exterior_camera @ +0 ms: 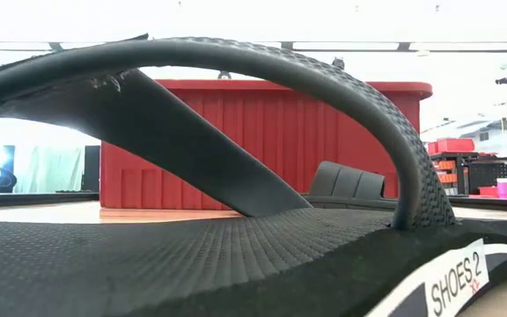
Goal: Pick and place slides into bin
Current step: Put the bottom black slide into the red bin
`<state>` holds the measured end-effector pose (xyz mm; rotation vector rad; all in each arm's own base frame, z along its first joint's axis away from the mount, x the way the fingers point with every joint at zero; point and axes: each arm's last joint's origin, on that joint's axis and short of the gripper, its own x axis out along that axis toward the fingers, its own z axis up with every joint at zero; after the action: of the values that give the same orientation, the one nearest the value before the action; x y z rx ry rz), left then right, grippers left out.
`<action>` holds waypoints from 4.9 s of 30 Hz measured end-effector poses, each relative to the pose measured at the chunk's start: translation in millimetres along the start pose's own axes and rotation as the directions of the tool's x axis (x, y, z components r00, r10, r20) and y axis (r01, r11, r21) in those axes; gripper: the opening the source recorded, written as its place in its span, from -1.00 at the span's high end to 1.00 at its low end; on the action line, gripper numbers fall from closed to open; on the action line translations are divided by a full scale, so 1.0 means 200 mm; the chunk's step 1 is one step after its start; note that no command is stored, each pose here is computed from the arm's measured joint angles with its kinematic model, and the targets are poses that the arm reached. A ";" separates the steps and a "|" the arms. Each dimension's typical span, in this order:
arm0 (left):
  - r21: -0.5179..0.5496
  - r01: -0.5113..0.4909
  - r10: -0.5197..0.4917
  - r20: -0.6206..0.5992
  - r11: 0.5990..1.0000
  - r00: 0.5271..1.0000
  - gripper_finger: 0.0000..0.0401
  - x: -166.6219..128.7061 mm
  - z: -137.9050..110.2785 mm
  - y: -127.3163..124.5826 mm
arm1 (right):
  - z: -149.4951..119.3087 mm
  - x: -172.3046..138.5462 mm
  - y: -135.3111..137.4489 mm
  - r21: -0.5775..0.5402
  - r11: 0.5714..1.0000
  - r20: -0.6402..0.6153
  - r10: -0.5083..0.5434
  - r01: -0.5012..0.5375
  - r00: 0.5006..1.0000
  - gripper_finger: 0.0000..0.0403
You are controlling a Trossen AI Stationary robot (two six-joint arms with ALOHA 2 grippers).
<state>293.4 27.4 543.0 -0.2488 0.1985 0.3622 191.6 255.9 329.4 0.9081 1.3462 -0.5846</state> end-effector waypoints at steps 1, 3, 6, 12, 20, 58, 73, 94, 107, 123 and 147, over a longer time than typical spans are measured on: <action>-0.001 0.011 -0.011 0.008 1.000 1.000 0.20 -0.02 0.00 -0.01 | -0.02 0.02 0.01 0.030 1.000 0.004 -0.004 0.004 1.000 0.14; -0.002 0.033 -0.033 0.025 0.999 0.999 0.23 -0.03 0.01 -0.03 | -0.05 0.06 0.02 0.081 0.997 0.010 -0.001 0.000 1.000 0.14; -0.005 0.070 -0.069 0.053 0.998 0.996 0.27 -0.07 0.02 -0.07 | -0.11 0.12 0.04 0.158 0.987 0.024 0.007 -0.011 1.000 0.14; 0.005 0.141 -0.141 0.061 0.990 0.988 0.36 -0.14 0.01 -0.15 | -0.26 0.26 0.08 0.244 0.969 0.059 0.034 -0.048 0.998 0.14; 0.046 0.204 -0.207 0.063 0.978 0.976 0.43 -0.21 0.00 -0.21 | -0.31 0.51 0.07 0.204 0.976 0.239 -0.123 0.074 0.963 0.14; 0.035 0.241 -0.243 0.067 0.970 0.968 0.47 -0.25 0.00 -0.25 | 0.07 0.66 -0.35 0.246 0.837 0.246 0.433 -0.488 0.867 0.90; 0.078 0.240 -0.249 0.137 0.968 0.959 0.47 -0.28 0.04 -0.25 | 0.27 -0.17 -0.52 -0.193 0.577 0.680 0.661 -0.793 0.316 0.96; 0.036 0.153 -0.157 0.256 0.988 0.954 0.63 -0.26 0.11 -0.19 | 1.34 -0.67 -0.54 -0.436 0.781 0.760 0.585 -0.446 0.282 0.97; 0.243 0.079 -0.180 0.424 0.967 0.888 0.61 -0.29 0.19 -0.20 | 2.29 -0.28 -0.42 -0.374 0.815 0.671 0.568 -0.443 0.478 0.97; 0.370 -0.198 0.034 0.404 0.908 0.914 0.66 -0.33 0.18 -0.15 | 2.51 0.07 -0.34 -0.269 0.849 0.457 0.528 -0.455 0.715 0.97; 0.244 -0.296 0.214 0.313 0.923 0.925 0.75 -0.37 0.13 -0.09 | 1.97 -0.58 -0.56 -0.196 0.945 0.597 0.326 -0.261 0.734 0.97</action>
<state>236.4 -6.3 588.7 0.1209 -0.0002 0.6202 305.1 -146.4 410.1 0.7310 0.6015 -0.5018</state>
